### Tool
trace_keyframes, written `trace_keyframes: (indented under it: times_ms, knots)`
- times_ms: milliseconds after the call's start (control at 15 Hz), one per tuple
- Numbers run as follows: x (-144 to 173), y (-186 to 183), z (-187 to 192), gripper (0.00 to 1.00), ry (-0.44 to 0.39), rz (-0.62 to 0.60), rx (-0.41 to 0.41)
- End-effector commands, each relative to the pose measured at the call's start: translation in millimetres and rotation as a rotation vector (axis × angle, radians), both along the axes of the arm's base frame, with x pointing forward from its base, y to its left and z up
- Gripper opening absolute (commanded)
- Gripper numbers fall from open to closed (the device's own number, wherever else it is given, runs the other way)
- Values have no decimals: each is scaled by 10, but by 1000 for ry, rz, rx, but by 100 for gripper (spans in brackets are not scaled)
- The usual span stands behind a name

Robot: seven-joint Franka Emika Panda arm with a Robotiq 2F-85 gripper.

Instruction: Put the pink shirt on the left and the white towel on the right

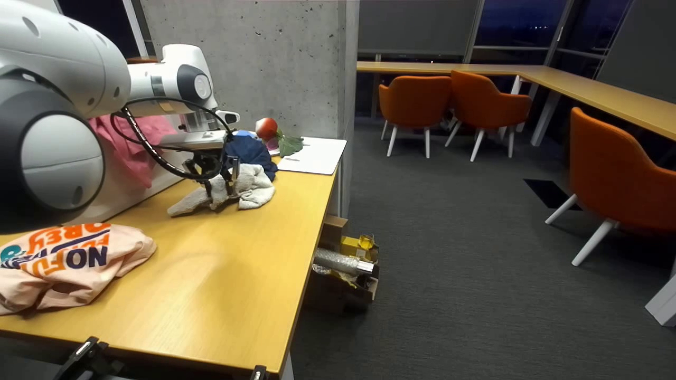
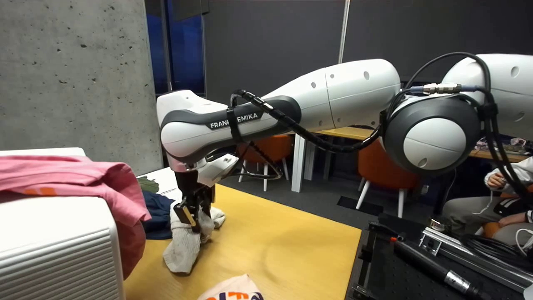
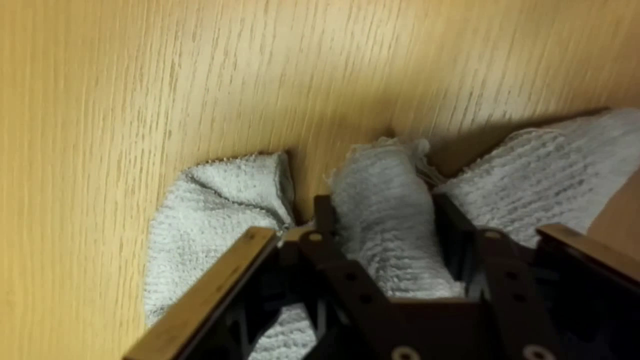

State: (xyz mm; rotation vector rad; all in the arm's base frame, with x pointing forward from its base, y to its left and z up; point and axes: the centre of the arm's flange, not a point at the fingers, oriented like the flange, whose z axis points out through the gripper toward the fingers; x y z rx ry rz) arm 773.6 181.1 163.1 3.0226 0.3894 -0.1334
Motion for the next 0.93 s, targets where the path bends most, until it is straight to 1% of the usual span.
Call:
trace_keyframes:
  times_ms: [0, 200, 333, 467, 667, 800, 867]
  knots:
    - [230, 87, 48, 23, -14, -7, -17]
    - [143, 73, 134, 0, -8, -18, -28]
    - [48, 51, 223, 0, -1, -35, -35]
    - [-121, 49, 419, 1, 6, -62, -48]
    - [-492, 107, 888, 1, 39, -123, -91]
    - [-660, 219, 1157, 1, 78, -167, -110]
    - [-748, 306, 1280, 1, 113, -192, -121]
